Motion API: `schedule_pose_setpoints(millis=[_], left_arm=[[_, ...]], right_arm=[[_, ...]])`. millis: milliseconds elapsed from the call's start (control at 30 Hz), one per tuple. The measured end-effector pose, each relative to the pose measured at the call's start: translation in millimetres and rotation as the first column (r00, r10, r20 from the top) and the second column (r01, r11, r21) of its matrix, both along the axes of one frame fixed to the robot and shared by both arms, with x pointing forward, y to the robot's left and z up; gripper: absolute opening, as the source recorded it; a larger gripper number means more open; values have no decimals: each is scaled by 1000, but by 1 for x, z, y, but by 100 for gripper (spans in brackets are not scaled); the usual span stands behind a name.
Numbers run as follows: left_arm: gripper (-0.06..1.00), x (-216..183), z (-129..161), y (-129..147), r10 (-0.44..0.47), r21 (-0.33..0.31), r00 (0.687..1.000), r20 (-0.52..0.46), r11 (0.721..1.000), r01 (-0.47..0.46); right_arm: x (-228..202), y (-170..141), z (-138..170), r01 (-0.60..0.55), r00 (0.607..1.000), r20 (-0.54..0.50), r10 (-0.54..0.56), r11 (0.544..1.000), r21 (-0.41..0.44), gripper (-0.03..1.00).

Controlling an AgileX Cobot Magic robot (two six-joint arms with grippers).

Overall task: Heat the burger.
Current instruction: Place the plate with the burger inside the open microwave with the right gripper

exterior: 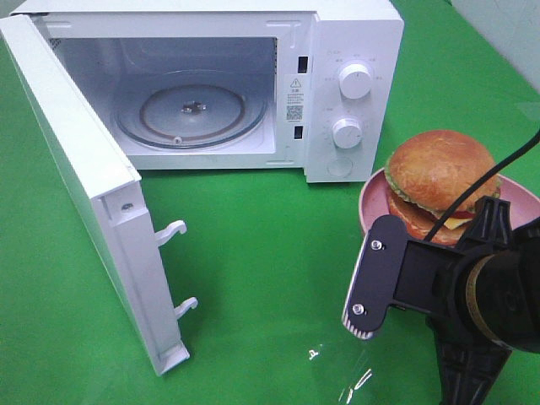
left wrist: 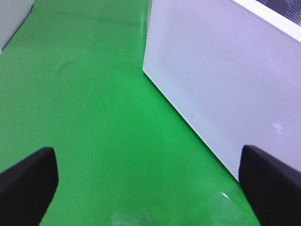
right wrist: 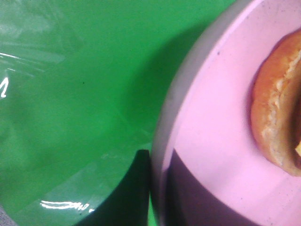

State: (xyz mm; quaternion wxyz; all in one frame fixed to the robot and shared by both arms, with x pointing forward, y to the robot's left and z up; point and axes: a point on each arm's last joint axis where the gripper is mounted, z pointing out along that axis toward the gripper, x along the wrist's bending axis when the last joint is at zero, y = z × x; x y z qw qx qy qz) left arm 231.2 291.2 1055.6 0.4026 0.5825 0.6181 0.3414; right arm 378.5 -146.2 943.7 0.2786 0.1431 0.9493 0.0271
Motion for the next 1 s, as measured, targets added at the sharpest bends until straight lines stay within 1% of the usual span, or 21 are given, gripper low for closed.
schedule_pose_setpoints(millis=[133, 167, 200, 233, 267, 400, 500, 533, 600, 633, 667, 700, 733, 767, 800, 833, 867, 900, 933, 967, 1000], left_arm=[[96, 0, 0, 0, 0, 0, 1000, 0, 1000, 0], [96, 0, 0, 0, 0, 0, 1000, 0, 1000, 0], [96, 0, 0, 0, 0, 0, 1000, 0, 1000, 0], [96, 0, 0, 0, 0, 0, 1000, 0, 1000, 0], [96, 0, 0, 0, 0, 0, 1000, 0, 1000, 0], [96, 0, 0, 0, 0, 0, 1000, 0, 1000, 0], [96, 0, 0, 0, 0, 0, 1000, 0, 1000, 0], [96, 0, 0, 0, 0, 0, 1000, 0, 1000, 0], [96, 0, 0, 0, 0, 0, 1000, 0, 1000, 0], [96, 0, 0, 0, 0, 0, 1000, 0, 1000, 0], [96, 0, 0, 0, 0, 0, 1000, 0, 1000, 0], [96, 0, 0, 0, 0, 0, 1000, 0, 1000, 0], [96, 0, 0, 0, 0, 0, 1000, 0, 1000, 0], [96, 0, 0, 0, 0, 0, 1000, 0, 1000, 0], [96, 0, 0, 0, 0, 0, 1000, 0, 1000, 0], [96, 0, 0, 0, 0, 0, 1000, 0, 1000, 0], [96, 0, 0, 0, 0, 0, 1000, 0, 1000, 0], [96, 0, 0, 0, 0, 0, 1000, 0, 1000, 0], [96, 0, 0, 0, 0, 0, 1000, 0, 1000, 0], [96, 0, 0, 0, 0, 0, 1000, 0, 1000, 0], [96, 0, 0, 0, 0, 0, 1000, 0, 1000, 0]], right_arm=[[0, 1, 0, -54, 999, 1, 54, 998, -20, 5], [0, 2, 0, -101, 995, -1, 101, 994, -42, 5], [0, 2, 0, -101, 995, -1, 101, 994, -42, 5], [0, 3, 0, -146, 989, -4, 146, 988, -53, 5], [0, 3, 0, -146, 989, -4, 146, 988, -53, 5], [0, 6, 0, -235, 972, -9, 235, 970, -65, 5], [1, 7, 0, -262, 965, -10, 261, 963, -63, 5], [4, 7, 0, -297, 955, -13, 297, 952, -68, 5], [5, 6, 0, -312, 950, -16, 312, 947, -70, 5], [8, 5, -1, -362, 932, -23, 361, 928, -83, 5], [8, 5, -1, -362, 932, -23, 361, 928, -83, 5], [10, 4, -1, -409, 913, -33, 408, 908, -96, 5], [10, 4, -1, -409, 913, -33, 408, 908, -96, 5], [12, 4, -1, -468, 883, -40, 467, 877, -111, 5], [12, 4, -1, -468, 883, -40, 467, 877, -111, 5], [14, 4, -1, -511, 859, -45, 510, 851, -119, 5], [16, 3, -1, -530, 847, -47, 529, 839, -123, 5], [16, 3, -1, -530, 847, -47, 529, 839, -123, 5], [18, 2, -2, -554, 832, -50, 552, 823, -126, 5], [18, 2, -2, -554, 832, -50, 552, 823, -126, 5], [20, 1, -2, -577, 816, -50, 576, 807, -127, 5]])
